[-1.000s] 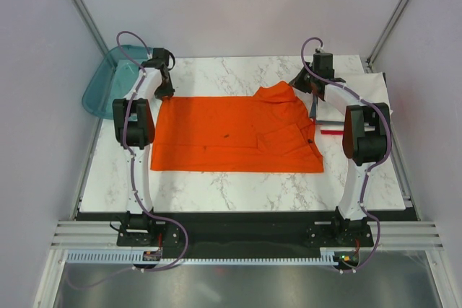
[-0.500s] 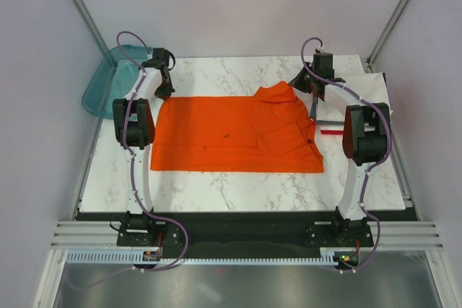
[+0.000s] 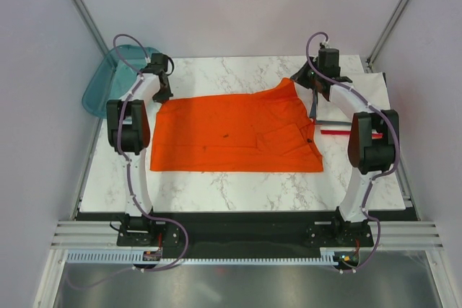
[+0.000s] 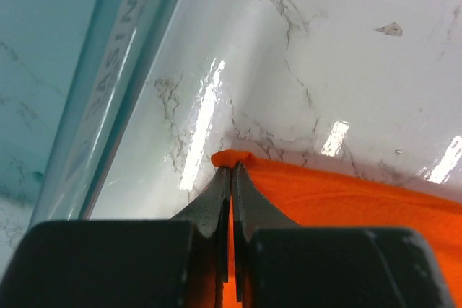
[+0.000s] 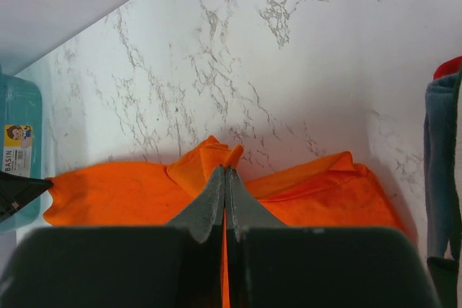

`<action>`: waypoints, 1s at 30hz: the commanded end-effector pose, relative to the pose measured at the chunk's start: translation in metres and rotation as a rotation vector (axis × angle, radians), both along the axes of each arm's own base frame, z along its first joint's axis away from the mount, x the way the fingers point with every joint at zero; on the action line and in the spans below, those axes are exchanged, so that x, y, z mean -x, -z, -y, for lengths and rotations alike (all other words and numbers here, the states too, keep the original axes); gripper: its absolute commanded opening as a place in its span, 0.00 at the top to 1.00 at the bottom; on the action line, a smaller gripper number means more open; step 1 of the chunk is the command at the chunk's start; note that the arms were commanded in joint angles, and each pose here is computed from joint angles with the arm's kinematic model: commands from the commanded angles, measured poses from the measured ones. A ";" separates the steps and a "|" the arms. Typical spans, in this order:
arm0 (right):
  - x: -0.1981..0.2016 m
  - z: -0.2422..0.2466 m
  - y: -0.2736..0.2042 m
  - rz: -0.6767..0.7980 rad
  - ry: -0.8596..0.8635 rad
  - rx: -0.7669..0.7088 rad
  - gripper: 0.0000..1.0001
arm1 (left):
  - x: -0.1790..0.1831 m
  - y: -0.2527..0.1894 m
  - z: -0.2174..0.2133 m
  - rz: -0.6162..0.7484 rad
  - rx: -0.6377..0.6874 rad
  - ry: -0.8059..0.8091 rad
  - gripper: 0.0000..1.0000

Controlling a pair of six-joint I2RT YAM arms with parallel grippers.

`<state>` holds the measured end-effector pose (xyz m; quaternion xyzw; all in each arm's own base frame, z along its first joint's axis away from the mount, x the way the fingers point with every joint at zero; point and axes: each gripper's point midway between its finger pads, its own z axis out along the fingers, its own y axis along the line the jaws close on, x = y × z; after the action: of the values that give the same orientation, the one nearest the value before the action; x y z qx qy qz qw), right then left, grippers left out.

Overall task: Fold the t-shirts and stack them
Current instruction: Fold the tshirt

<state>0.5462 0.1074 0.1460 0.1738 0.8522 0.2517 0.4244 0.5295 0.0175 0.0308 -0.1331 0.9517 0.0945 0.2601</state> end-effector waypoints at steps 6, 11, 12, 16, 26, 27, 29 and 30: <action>0.020 0.000 -0.034 0.056 -0.005 -0.033 1.00 | -0.014 -0.069 -0.004 0.244 -0.035 0.024 0.98; 0.039 0.002 -0.036 0.054 0.004 -0.039 1.00 | -0.004 -0.085 -0.003 0.338 -0.041 0.052 0.98; 0.041 0.003 -0.036 0.054 0.005 -0.039 1.00 | -0.009 -0.093 -0.003 0.393 -0.043 0.054 0.98; 0.056 0.004 -0.035 0.047 0.009 -0.044 1.00 | 0.001 -0.099 0.002 0.461 -0.019 0.070 0.98; 0.095 0.009 -0.053 0.084 0.014 -0.032 1.00 | 0.024 -0.106 0.013 0.498 0.016 0.093 0.98; 0.098 0.009 -0.052 0.083 0.014 -0.029 1.00 | 0.029 -0.111 0.014 0.513 0.009 0.090 0.98; 0.105 0.010 -0.058 0.099 0.013 -0.029 1.00 | 0.036 -0.116 0.011 0.530 -0.012 0.068 0.98; 0.109 0.011 -0.053 0.088 0.014 -0.029 1.00 | 0.039 -0.117 0.010 0.536 -0.021 0.056 0.98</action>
<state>0.4442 0.0998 0.1837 0.1807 0.8401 0.2644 0.4379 0.4858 0.0059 0.1021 -0.1204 0.8875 0.0476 0.4423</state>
